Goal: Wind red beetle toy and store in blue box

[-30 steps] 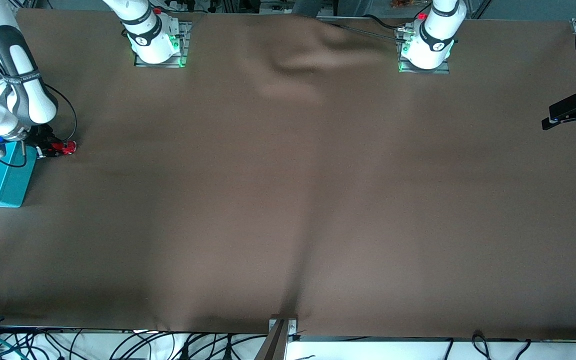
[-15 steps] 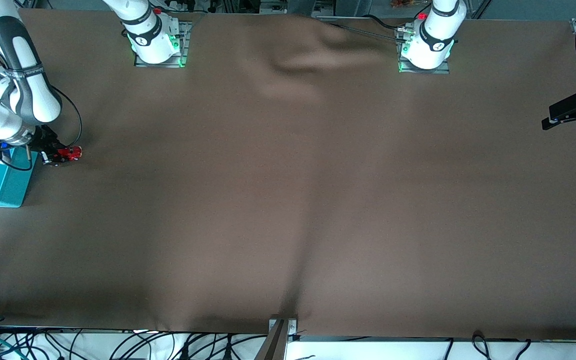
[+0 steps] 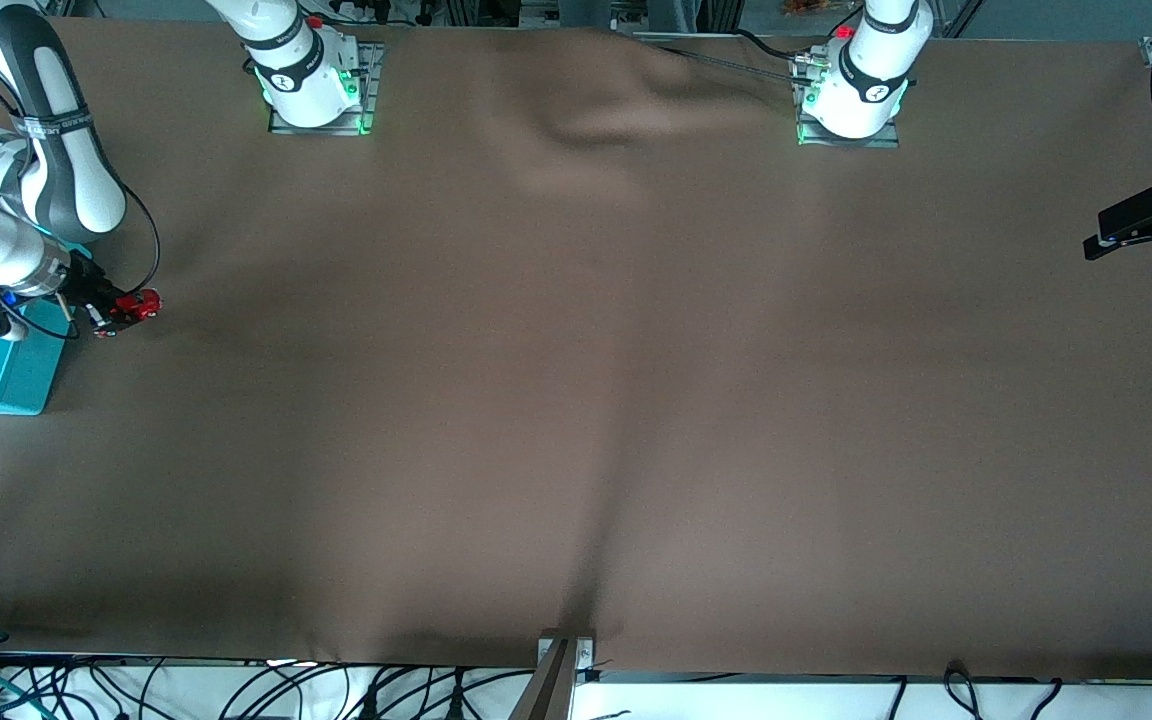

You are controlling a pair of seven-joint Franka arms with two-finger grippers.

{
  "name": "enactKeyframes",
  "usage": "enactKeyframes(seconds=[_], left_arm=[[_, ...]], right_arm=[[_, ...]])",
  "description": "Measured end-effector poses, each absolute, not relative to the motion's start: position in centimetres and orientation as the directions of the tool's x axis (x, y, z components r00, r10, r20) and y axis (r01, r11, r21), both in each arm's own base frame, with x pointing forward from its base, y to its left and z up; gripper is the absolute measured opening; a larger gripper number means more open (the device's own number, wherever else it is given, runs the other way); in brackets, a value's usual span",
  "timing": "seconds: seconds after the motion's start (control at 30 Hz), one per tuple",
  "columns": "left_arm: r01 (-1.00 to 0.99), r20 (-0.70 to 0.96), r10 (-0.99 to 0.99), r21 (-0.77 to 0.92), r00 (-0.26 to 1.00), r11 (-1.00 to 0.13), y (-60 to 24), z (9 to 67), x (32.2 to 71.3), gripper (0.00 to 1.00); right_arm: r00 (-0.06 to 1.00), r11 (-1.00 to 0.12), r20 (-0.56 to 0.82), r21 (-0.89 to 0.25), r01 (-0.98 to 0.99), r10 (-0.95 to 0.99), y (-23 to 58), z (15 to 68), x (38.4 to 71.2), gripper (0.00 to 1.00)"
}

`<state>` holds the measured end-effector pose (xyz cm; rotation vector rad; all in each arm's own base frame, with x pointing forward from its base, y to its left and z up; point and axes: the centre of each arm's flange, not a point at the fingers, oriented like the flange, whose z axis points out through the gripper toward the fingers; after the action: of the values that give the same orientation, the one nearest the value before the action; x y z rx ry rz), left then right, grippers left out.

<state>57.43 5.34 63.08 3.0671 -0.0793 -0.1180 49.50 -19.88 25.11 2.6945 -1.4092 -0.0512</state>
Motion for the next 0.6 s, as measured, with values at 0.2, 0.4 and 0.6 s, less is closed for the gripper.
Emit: enactKeyframes(seconds=[0.2, 0.4, 0.6], left_arm=[[-0.049, -0.075, -0.054, 0.073, 0.996, -0.996, 5.3, 63.1, 57.4, 1.0], [-0.049, -0.075, -0.054, 0.073, 0.996, -0.996, 5.3, 63.1, 57.4, 1.0], [-0.049, -0.075, -0.054, 0.073, 0.996, -0.996, 5.3, 63.1, 57.4, 1.0]], right_arm=[[0.65, -0.641, 0.015, 0.147, -0.753, -0.76, -19.2, 26.9, 50.7, 0.47], [0.732, -0.725, -0.014, 0.159, -0.671, -0.681, -19.3, 28.9, 51.7, 0.47], [0.81, -0.802, -0.021, 0.155, -0.577, -0.586, -19.5, 30.2, 52.0, 0.47]])
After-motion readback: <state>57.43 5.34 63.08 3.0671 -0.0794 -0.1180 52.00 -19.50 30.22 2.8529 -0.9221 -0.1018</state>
